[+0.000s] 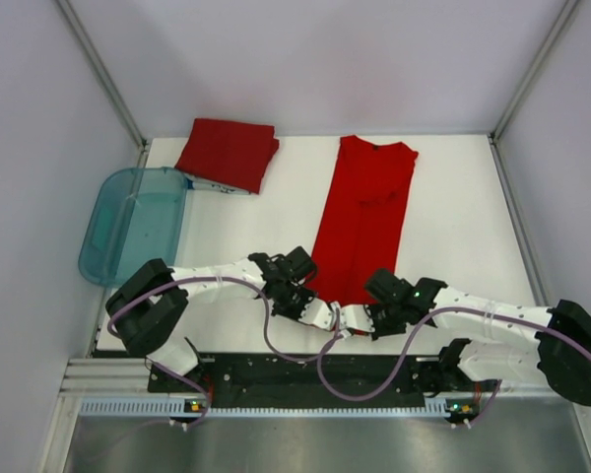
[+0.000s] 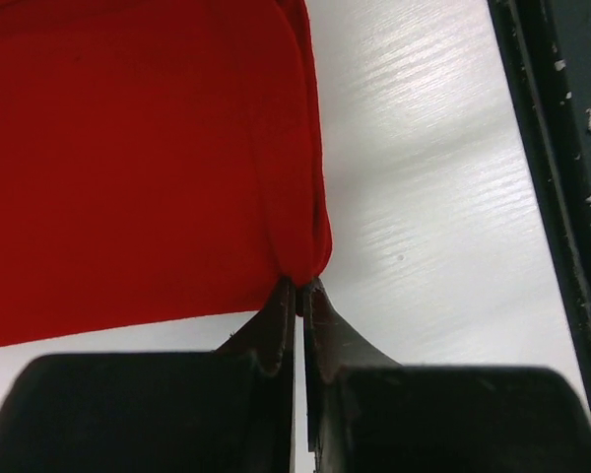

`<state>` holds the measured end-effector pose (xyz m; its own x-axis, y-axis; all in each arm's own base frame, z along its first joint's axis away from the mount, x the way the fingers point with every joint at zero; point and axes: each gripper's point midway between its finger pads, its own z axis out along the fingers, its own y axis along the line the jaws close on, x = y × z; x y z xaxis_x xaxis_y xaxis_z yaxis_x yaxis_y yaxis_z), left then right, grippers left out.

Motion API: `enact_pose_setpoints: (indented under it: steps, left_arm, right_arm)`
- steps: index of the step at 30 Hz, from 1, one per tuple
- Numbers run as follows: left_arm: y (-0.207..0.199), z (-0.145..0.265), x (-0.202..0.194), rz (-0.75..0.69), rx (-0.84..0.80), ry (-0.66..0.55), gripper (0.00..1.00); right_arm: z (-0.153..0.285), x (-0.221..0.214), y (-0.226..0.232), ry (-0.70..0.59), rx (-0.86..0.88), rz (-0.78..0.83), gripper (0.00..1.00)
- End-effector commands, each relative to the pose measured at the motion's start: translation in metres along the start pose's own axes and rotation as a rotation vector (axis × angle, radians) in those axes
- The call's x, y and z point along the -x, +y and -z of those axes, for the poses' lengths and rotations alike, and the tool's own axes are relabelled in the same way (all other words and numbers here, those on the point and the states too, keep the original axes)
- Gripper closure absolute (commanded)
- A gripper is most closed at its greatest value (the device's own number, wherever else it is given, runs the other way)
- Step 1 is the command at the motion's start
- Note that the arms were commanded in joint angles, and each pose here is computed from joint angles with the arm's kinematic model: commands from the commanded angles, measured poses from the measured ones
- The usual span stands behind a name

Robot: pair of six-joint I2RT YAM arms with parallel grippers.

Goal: Fold and stack the t-shirts
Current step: Grab the bottom of the folded rectangular tshirt with both arms

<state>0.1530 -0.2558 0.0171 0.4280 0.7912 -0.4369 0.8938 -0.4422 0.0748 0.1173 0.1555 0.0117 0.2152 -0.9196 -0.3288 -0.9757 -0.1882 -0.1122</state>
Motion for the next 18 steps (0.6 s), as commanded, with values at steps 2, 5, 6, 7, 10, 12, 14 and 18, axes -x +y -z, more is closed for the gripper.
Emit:
enact_pose_setpoints:
  steps: [2, 5, 6, 7, 10, 12, 14, 18]
  left_arm:
    - [-0.016, 0.013, 0.031, 0.14, -0.03, -0.08, 1.0]
    - [-0.022, 0.034, 0.049, 0.176, -0.052, -0.131, 1.0]
    - [-0.023, 0.04, 0.055, 0.187, -0.057, -0.143, 1.0]
    - [-0.02, 0.046, 0.061, 0.197, -0.054, -0.16, 1.0]
    - [-0.002, 0.056, 0.072, 0.24, -0.004, -0.171, 1.0]
    - [0.02, 0.062, 0.072, 0.271, 0.063, -0.15, 1.0]
    - [0.051, 0.072, 0.071, 0.32, 0.158, -0.13, 1.0]
    - [0.118, 0.09, 0.059, 0.477, 0.324, -0.106, 1.0]
  right_arm:
    - [0.011, 0.011, 0.008, -0.046, 0.018, 0.054, 1.0]
    - [0.035, 0.025, 0.011, -0.13, 0.001, 0.085, 1.0]
    - [0.046, 0.032, 0.004, -0.166, -0.053, 0.089, 1.0]
    - [0.054, 0.036, -0.003, -0.184, -0.095, 0.079, 1.0]
    - [0.074, 0.039, -0.028, -0.239, -0.18, -0.006, 1.0]
    - [0.084, 0.039, -0.051, -0.272, -0.254, -0.054, 1.0]
    - [0.091, 0.035, -0.078, -0.293, -0.345, -0.098, 1.0]
    - [0.105, 0.013, -0.129, -0.293, -0.492, -0.229, 1.0]
